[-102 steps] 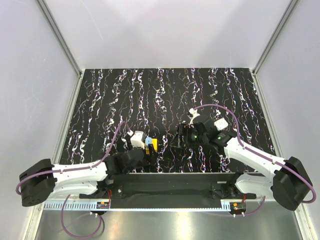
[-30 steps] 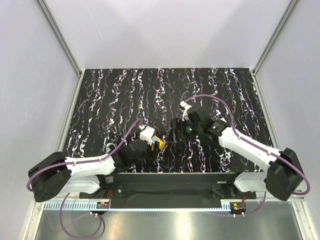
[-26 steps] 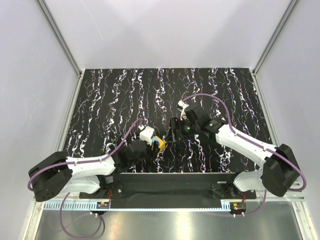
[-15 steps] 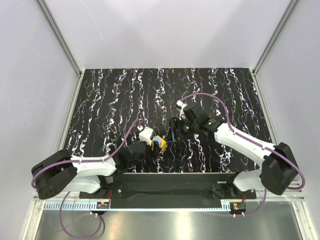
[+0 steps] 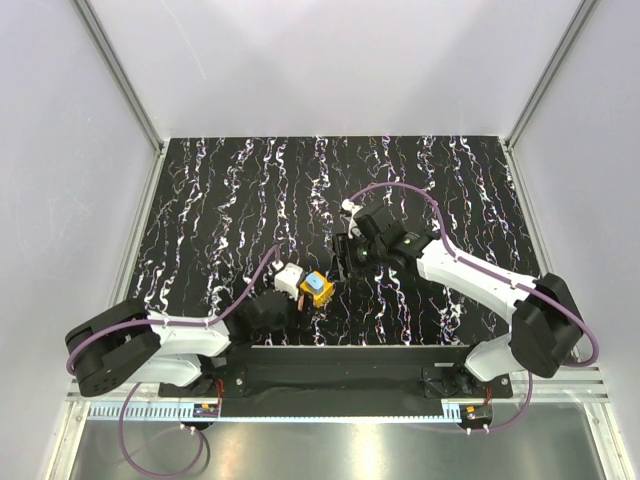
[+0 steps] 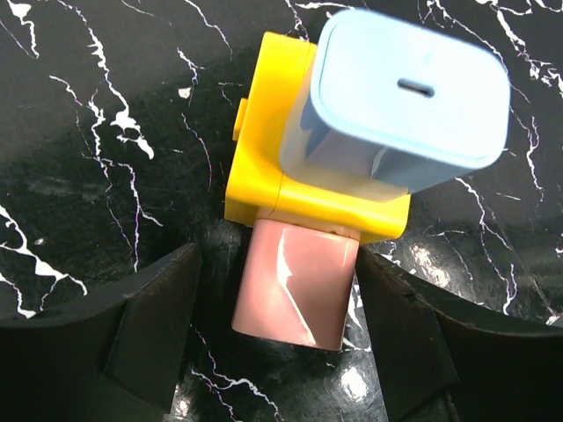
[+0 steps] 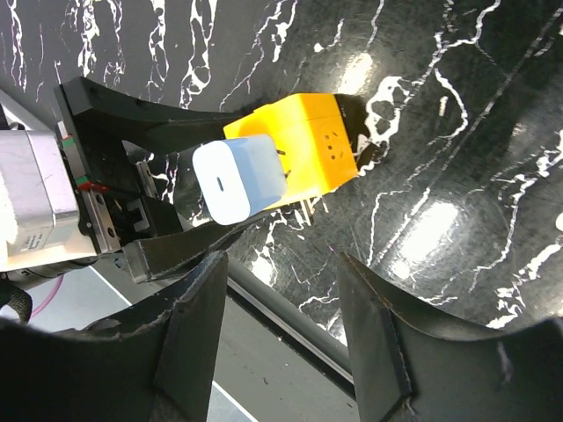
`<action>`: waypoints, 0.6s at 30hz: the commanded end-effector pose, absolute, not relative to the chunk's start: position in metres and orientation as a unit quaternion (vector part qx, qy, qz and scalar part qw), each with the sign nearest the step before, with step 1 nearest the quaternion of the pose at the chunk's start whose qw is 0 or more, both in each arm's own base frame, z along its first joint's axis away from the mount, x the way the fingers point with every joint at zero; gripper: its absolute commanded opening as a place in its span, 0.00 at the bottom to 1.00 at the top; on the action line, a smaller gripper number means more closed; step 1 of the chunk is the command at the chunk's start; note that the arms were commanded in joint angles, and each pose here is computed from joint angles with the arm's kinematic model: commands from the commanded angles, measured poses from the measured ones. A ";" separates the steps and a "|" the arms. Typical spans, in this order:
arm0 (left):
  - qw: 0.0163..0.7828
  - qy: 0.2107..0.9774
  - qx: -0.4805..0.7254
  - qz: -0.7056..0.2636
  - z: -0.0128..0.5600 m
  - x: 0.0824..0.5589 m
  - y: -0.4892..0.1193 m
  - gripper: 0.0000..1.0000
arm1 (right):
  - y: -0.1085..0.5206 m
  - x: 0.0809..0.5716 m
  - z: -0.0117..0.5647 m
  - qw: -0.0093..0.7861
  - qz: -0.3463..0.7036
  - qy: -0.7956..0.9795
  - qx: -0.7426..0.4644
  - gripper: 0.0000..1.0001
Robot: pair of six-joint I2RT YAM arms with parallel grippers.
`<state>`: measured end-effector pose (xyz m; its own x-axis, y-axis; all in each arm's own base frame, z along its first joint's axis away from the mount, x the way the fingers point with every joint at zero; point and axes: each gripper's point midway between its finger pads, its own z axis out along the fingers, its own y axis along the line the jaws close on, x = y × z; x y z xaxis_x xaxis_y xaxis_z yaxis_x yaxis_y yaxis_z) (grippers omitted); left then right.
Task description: Pull the plug off the socket
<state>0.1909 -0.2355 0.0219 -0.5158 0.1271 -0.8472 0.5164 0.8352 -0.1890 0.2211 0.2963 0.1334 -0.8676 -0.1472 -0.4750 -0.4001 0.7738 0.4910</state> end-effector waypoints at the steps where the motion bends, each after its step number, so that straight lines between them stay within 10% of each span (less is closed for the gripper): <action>1: 0.492 0.813 0.179 -0.256 0.049 0.198 -0.250 0.75 | 0.309 0.225 0.147 0.225 0.309 0.909 -0.165 0.60; 18: 0.495 0.807 0.186 -0.264 0.053 0.202 -0.261 0.66 | 0.323 0.222 0.153 0.225 0.317 0.904 -0.176 0.60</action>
